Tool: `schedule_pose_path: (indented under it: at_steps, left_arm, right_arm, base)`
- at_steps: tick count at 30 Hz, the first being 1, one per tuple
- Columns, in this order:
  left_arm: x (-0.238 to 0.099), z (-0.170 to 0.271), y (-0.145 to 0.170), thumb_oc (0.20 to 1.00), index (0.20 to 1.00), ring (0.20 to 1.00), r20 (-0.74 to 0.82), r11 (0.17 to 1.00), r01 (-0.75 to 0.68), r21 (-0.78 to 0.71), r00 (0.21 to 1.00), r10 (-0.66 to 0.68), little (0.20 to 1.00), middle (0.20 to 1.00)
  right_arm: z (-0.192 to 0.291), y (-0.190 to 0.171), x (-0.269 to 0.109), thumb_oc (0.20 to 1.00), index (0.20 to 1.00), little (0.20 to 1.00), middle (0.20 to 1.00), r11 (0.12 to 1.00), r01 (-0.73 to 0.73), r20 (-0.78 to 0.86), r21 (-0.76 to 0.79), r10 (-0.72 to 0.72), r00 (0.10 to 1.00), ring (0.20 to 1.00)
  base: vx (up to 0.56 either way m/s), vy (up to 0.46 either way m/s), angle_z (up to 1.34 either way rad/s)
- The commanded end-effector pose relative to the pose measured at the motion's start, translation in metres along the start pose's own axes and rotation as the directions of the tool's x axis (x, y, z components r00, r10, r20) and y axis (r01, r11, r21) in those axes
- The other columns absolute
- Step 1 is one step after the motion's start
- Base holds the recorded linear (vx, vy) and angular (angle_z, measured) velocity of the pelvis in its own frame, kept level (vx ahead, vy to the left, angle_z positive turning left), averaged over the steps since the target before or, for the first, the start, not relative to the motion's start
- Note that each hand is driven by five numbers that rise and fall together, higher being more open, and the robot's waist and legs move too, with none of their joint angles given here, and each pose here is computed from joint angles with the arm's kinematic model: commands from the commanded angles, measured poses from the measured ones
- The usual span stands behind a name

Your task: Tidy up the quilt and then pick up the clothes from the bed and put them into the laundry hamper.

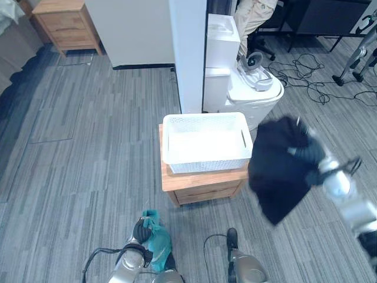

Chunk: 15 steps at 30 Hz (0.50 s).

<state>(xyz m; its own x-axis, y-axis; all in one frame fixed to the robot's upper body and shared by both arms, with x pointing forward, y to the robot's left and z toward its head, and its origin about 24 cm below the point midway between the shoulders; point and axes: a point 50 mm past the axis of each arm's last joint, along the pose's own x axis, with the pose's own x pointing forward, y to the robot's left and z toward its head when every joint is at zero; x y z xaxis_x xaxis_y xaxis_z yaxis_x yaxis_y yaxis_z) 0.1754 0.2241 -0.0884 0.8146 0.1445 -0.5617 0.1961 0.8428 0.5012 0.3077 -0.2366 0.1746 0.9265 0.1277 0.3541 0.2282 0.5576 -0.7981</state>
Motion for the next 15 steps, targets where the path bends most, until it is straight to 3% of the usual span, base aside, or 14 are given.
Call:
schedule_pose_path:
  at_steps: [1, 7, 15]
  left_arm:
    - [0.012, 0.039, 0.008, 0.200, 0.200, 0.200, 0.171, 0.999, -0.025, -0.032, 0.985, 0.030, 0.200, 0.200]
    - [0.013, 0.045, 0.006, 0.200, 0.200, 0.200, 0.195, 0.998, -0.014, -0.059, 0.981, 0.025, 0.200, 0.200]
    - [0.015, 0.045, 0.006, 0.200, 0.200, 0.200, 0.193, 0.998, -0.023, -0.064, 0.981, 0.035, 0.200, 0.200]
  right_arm:
    - [0.053, -0.040, 0.041, 0.200, 0.200, 0.200, 0.200, 0.985, 0.169, 0.233, 0.028, -0.171, 0.957, 0.200]
    - [0.113, -0.062, 0.083, 0.200, 0.200, 0.200, 0.200, 0.969, 0.246, 0.403, -0.029, -0.214, 0.890, 0.200]
    - [0.155, -0.036, 0.115, 0.200, 0.200, 0.200, 0.200, 0.980, 0.191, 0.452, -0.064, -0.142, 0.881, 0.200]
  base:
    - [0.05, -0.015, -0.09]
    - [0.04, -0.017, -0.01]
    - [0.00, -0.002, 0.13]
